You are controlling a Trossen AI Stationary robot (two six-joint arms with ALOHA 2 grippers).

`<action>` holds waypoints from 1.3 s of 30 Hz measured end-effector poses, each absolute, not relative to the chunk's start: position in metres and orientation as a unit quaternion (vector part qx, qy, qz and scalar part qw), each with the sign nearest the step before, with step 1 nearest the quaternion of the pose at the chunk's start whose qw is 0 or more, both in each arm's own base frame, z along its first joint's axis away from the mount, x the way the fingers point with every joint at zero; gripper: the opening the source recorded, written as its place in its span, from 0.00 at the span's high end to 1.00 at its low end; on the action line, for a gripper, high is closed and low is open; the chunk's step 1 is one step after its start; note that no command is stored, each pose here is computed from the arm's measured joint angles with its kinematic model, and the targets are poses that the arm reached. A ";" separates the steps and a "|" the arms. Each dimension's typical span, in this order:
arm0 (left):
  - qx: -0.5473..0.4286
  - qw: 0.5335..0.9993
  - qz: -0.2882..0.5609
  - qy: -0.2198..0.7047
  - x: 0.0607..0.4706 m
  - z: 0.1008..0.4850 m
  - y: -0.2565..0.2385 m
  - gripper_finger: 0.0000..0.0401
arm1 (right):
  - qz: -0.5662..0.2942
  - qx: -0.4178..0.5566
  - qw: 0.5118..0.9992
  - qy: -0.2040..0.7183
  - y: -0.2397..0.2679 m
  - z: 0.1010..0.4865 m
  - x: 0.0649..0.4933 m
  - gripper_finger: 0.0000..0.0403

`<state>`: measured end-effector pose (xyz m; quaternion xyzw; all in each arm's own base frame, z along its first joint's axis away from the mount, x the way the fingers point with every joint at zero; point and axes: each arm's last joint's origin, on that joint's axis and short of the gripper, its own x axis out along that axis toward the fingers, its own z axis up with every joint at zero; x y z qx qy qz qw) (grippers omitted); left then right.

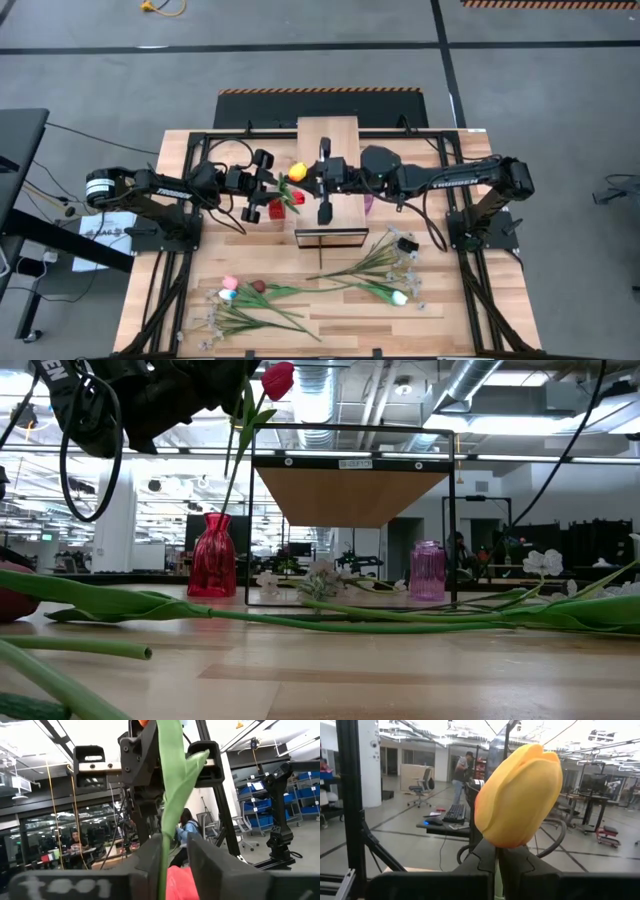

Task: Pick and place flowers into a vace then onto a shelf
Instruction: Put the yellow tulip into the red flower vase

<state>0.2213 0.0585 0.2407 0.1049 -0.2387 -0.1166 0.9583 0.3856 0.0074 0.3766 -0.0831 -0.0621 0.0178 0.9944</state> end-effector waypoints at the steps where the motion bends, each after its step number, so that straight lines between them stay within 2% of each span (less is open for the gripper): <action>1: 0.105 0.958 -0.117 -0.239 0.221 0.241 0.058 0.77 | 0.017 -0.086 0.994 -0.063 0.007 0.378 0.386 1.00; 8: 0.097 0.956 -0.127 -0.244 0.217 0.248 0.057 0.73 | 0.015 -0.092 0.995 -0.045 0.004 0.388 0.386 1.00; 15: 0.094 0.969 -0.129 -0.191 0.207 0.255 0.053 0.73 | 0.012 -0.087 0.996 -0.031 0.000 0.388 0.385 1.00; 33: 0.097 0.992 -0.030 -0.074 0.159 0.267 0.042 0.73 | 0.002 -0.079 0.996 -0.031 -0.008 0.392 0.384 1.00; 39: 0.096 0.993 -0.011 -0.066 0.152 0.268 0.041 0.73 | 0.014 -0.080 0.996 -0.039 -0.007 0.398 0.383 1.00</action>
